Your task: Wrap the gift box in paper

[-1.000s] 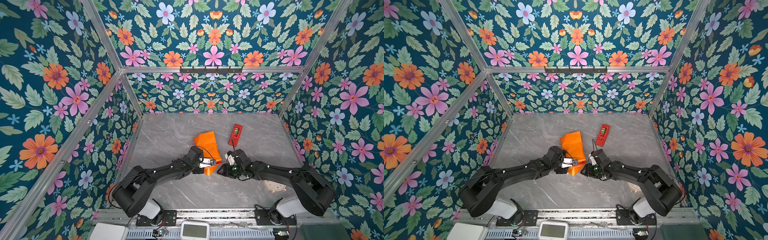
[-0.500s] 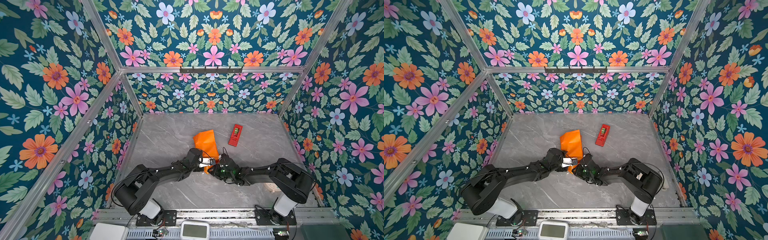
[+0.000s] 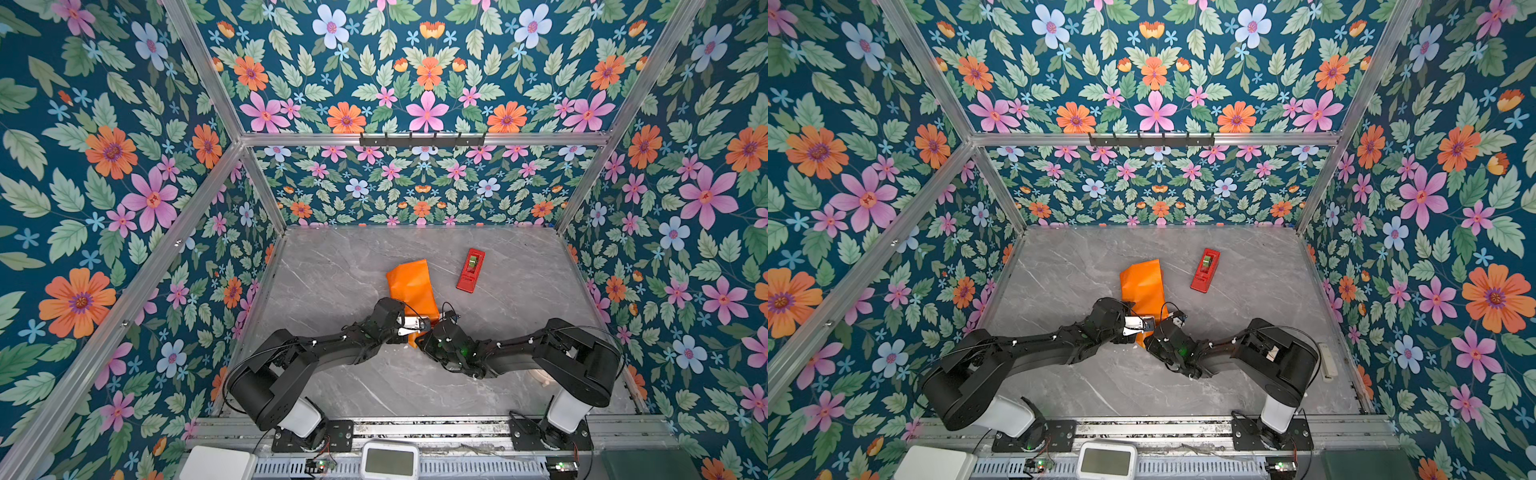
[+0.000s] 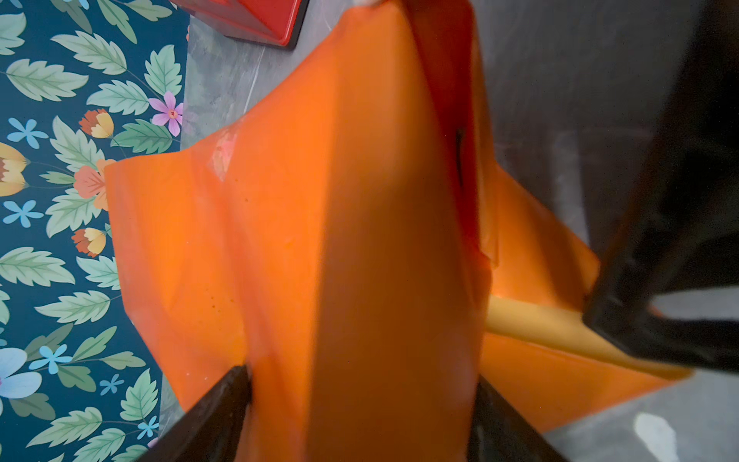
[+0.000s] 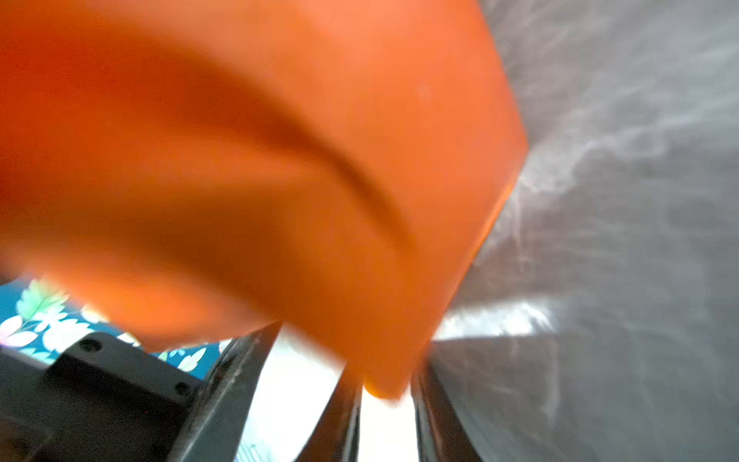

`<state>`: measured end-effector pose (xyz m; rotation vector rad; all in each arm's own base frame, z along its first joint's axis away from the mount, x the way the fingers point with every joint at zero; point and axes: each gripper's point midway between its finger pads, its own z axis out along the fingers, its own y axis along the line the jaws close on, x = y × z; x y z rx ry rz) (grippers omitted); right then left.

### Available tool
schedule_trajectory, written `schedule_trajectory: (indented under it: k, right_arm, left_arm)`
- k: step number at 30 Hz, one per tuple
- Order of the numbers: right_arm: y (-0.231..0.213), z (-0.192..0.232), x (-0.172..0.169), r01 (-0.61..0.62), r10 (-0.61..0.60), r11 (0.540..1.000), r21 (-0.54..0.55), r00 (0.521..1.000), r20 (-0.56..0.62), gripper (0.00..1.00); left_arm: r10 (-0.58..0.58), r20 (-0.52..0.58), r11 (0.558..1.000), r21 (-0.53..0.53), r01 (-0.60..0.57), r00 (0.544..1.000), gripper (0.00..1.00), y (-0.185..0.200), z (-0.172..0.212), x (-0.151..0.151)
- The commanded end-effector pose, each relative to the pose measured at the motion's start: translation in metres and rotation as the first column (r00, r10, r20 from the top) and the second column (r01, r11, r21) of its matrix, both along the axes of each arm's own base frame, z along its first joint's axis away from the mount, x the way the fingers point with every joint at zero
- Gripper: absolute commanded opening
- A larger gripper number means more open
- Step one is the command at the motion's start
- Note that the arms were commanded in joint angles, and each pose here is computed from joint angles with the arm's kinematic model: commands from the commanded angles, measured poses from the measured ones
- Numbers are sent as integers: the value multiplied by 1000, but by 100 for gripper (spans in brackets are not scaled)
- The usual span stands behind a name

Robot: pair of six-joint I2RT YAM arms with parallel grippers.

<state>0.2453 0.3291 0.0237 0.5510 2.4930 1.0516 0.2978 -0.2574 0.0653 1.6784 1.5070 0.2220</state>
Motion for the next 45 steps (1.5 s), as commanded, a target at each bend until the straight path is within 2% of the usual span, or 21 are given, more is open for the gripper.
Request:
schedule_trajectory:
  k: [1, 6, 17, 25, 34, 40, 45]
  right_arm:
    - [-34, -31, -18, 47, -63, 980, -194, 995, -75, 25]
    - [-41, -26, -21, 70, -86, 959, -273, 995, -47, 25]
    - [-29, -42, -16, 65, -83, 960, -273, 995, -54, 28]
    - [-34, -55, -16, 96, -120, 953, -287, 990, -68, 17]
    - [-24, -35, -5, 85, -85, 965, -247, 996, 12, 0]
    - [-19, -21, -2, 69, -59, 974, -216, 997, 52, 0]
    - [-16, -10, -2, 56, -44, 985, -161, 996, 76, 0]
  left_arm:
    - [-19, -55, 1000, 19, 20, 998, 82, 2, -11, -10]
    - [-22, -53, 1000, 11, 22, 998, 82, 1, -10, -10]
    - [-25, -52, 1000, -10, 24, 998, 82, 1, -8, -11]
    - [-24, -54, 999, -23, 22, 998, 82, 0, -6, -11]
    - [-20, -58, 999, -37, 18, 998, 82, -1, -4, -11]
    - [-27, -64, 996, -85, 22, 998, 83, -6, 4, -12]
    - [-54, -49, 981, -189, 44, 997, 88, -15, 27, -17]
